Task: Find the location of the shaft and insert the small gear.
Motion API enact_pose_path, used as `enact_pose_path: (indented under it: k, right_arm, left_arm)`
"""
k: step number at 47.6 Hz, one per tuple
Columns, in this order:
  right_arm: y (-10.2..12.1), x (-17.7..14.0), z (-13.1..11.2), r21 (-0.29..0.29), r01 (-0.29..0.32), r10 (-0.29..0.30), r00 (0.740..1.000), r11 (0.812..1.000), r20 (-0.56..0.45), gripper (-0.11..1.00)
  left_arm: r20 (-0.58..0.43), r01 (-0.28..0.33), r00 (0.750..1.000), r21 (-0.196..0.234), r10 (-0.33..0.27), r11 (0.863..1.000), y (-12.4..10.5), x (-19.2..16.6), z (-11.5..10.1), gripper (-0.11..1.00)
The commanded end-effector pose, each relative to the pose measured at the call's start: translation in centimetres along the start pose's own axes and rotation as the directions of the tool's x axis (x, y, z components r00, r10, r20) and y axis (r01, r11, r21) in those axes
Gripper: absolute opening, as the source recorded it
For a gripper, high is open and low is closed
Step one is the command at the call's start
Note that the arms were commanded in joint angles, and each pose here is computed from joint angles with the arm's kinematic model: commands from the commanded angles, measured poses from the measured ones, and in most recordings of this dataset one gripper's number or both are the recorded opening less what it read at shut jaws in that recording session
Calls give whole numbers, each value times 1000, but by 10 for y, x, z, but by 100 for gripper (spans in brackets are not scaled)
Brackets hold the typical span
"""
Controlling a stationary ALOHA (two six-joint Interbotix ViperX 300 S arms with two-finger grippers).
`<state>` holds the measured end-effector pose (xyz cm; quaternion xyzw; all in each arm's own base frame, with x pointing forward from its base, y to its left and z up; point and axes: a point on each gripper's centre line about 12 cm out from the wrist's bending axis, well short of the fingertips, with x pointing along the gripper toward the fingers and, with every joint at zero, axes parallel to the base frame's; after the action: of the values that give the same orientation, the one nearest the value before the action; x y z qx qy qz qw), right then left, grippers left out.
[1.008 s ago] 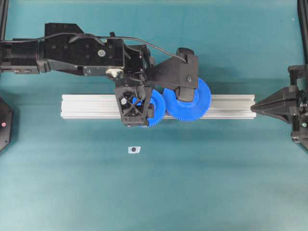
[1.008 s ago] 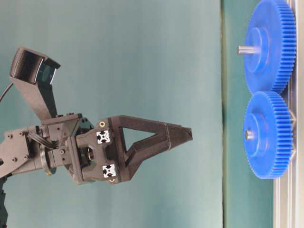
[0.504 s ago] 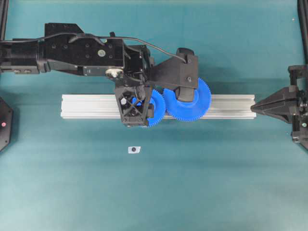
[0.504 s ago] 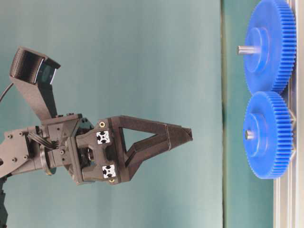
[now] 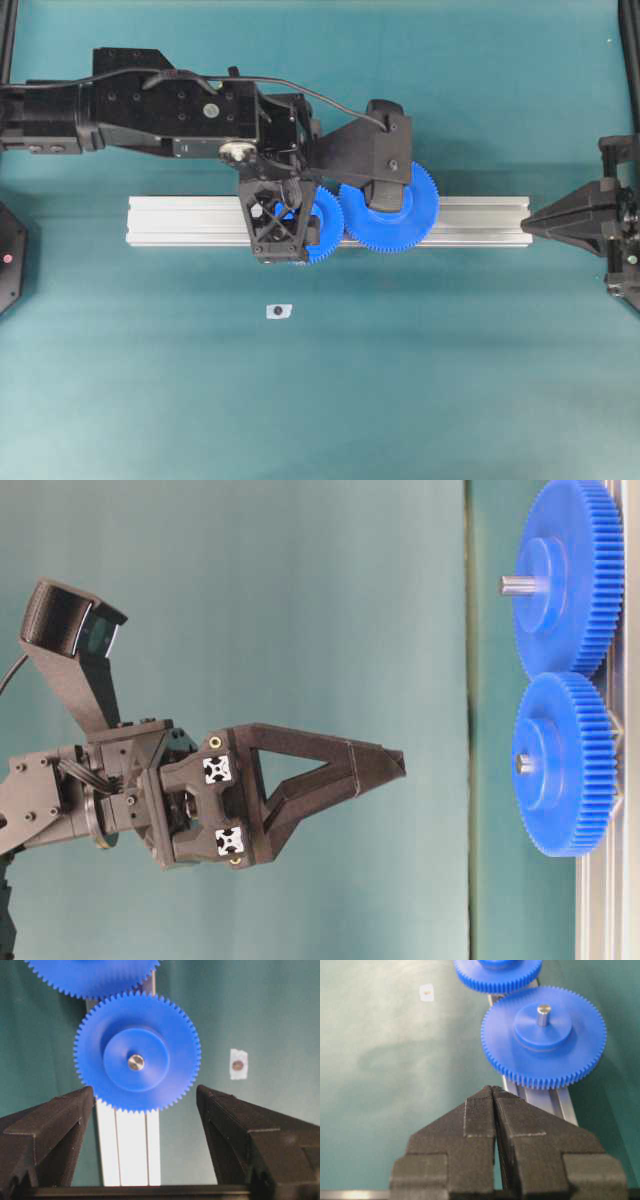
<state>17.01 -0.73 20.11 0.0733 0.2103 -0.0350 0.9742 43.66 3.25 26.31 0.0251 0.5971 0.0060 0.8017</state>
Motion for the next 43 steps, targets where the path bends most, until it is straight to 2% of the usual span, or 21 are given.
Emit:
enact_pose_path:
  k: [1,43]
  right_arm:
    - [0,1,4,10,0,-1,1000,1000,8,2]
    - [0,1,2,11,1,-1,1000,1000,3,2]
  left_arm:
    - [64,-9,998,3,9,1000,0,-24,6,80]
    - [56,-8,998,2,8,1000,-1,-21,5,80]
